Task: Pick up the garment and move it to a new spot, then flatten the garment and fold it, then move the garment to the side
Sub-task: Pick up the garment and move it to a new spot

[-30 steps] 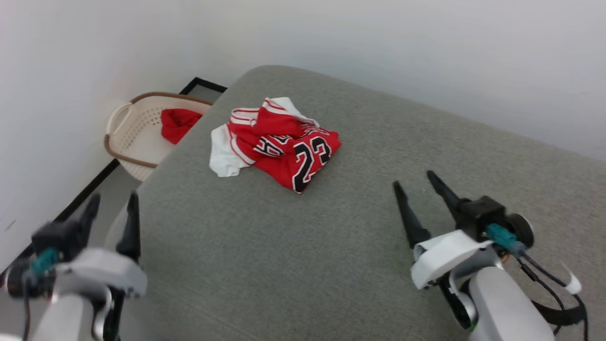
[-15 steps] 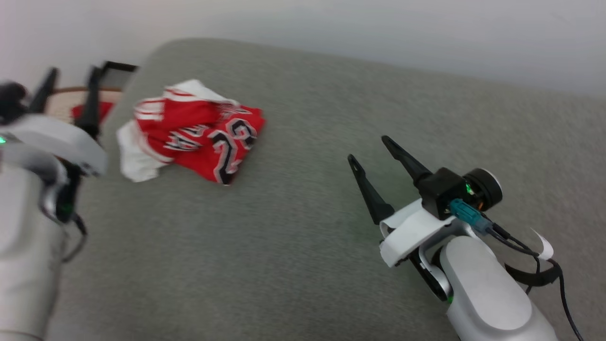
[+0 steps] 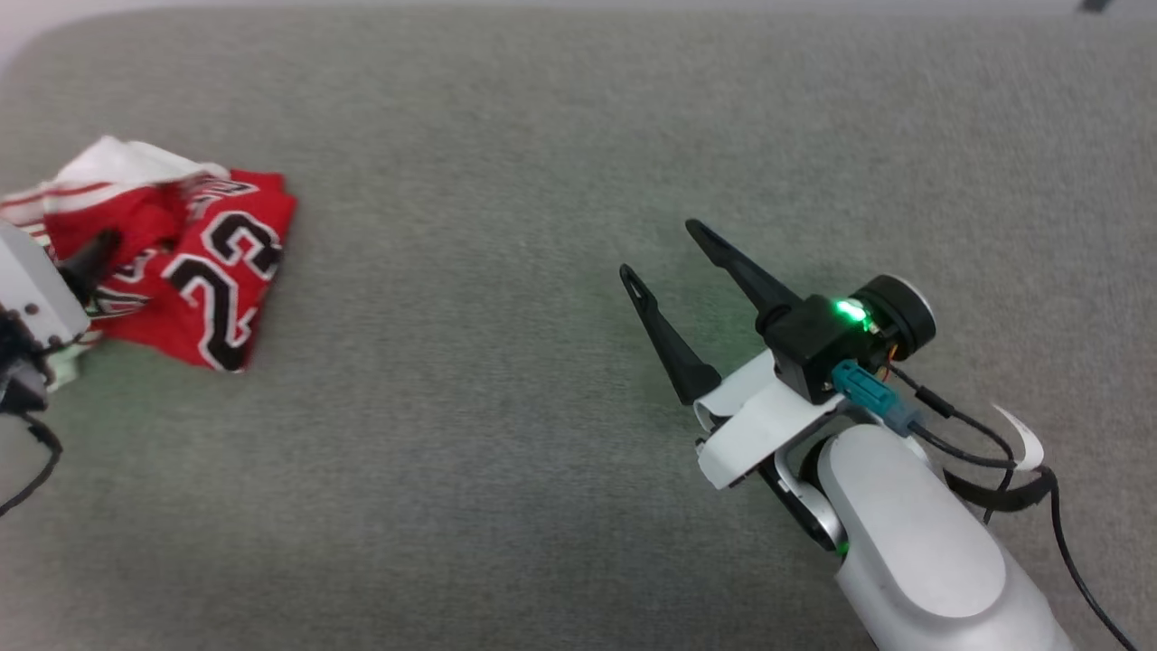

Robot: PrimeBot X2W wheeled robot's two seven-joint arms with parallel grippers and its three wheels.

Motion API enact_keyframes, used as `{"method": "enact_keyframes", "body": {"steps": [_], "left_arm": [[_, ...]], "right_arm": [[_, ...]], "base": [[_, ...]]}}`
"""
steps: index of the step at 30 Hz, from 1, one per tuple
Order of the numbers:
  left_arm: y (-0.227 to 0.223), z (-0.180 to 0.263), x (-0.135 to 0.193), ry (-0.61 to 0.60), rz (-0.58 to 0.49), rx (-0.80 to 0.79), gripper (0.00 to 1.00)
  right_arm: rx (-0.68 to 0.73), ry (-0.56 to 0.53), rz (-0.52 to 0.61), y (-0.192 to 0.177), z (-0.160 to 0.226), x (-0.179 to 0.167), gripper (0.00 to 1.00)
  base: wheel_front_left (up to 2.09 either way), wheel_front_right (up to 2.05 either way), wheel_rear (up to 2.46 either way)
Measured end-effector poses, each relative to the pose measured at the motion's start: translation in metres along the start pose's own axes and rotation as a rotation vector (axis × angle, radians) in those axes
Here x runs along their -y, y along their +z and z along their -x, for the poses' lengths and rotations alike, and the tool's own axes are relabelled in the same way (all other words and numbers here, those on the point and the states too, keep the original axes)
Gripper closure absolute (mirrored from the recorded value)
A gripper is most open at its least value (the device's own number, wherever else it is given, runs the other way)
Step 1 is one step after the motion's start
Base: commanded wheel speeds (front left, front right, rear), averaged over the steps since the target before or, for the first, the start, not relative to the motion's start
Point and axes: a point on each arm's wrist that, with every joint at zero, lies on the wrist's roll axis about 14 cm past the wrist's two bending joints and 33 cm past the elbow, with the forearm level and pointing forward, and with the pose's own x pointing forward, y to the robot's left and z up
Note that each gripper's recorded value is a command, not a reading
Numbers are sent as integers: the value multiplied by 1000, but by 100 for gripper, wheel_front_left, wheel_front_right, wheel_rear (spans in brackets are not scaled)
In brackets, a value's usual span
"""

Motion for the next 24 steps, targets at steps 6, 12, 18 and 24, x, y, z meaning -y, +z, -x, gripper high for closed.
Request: {"method": "enact_keyframes", "body": {"steps": [6,12,18,24], "left_arm": [[-51,-28,10,-24,6,-246,0],[-72,-50,15,-41,23,-339,0],[-79,-61,20,-58,20,-378,18],[-66,-61,29,-87,36,-277,100]], "right_arm": [[-37,-22,19,-12,0,15,0],[-64,-29,26,-23,-2,23,0],[-65,-38,22,-25,-2,28,0],[-47,-34,30,-16,-4,26,0]], "base": [[0,0,0],[0,0,0],[0,0,0],[0,0,0]]}}
